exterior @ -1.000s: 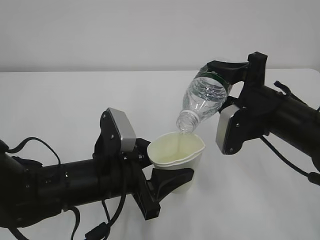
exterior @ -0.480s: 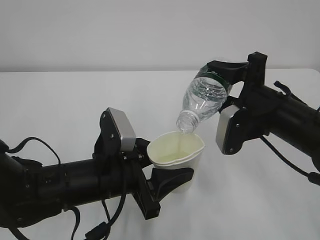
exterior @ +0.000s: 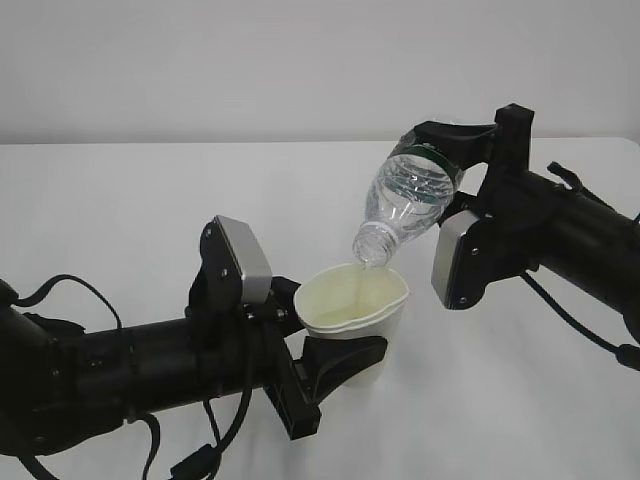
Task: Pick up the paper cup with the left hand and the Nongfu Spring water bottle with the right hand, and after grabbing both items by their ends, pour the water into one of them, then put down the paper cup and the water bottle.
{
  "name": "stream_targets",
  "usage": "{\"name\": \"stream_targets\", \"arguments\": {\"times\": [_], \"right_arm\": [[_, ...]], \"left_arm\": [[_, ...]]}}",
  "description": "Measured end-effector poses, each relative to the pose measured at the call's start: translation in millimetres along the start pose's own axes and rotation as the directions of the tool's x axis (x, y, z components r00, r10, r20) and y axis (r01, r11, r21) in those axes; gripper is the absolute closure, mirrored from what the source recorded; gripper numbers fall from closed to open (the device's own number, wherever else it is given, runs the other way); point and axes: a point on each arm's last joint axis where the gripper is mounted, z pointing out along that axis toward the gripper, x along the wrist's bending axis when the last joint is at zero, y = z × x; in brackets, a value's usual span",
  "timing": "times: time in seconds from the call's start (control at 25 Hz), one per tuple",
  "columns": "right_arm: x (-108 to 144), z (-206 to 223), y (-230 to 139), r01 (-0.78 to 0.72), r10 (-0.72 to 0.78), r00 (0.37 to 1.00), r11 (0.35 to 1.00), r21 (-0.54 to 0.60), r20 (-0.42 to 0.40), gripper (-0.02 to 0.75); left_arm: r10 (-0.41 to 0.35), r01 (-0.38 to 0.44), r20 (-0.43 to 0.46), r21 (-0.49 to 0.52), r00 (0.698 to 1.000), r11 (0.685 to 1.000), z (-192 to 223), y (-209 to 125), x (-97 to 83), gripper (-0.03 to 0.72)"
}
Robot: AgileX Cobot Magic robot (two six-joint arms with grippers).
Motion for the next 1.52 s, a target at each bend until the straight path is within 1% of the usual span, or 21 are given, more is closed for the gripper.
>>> {"name": "stream_targets", "arguments": {"times": [1.52], "right_arm": [[0.0,0.0,0.0,0.022,-0.022,1.000,1.000,0.000,0.000,0.259]], "left_arm": [[-0.001,0.001,0.000,0.002,1.000,1.000,0.1,-0.6,0.1,0.265]]}}
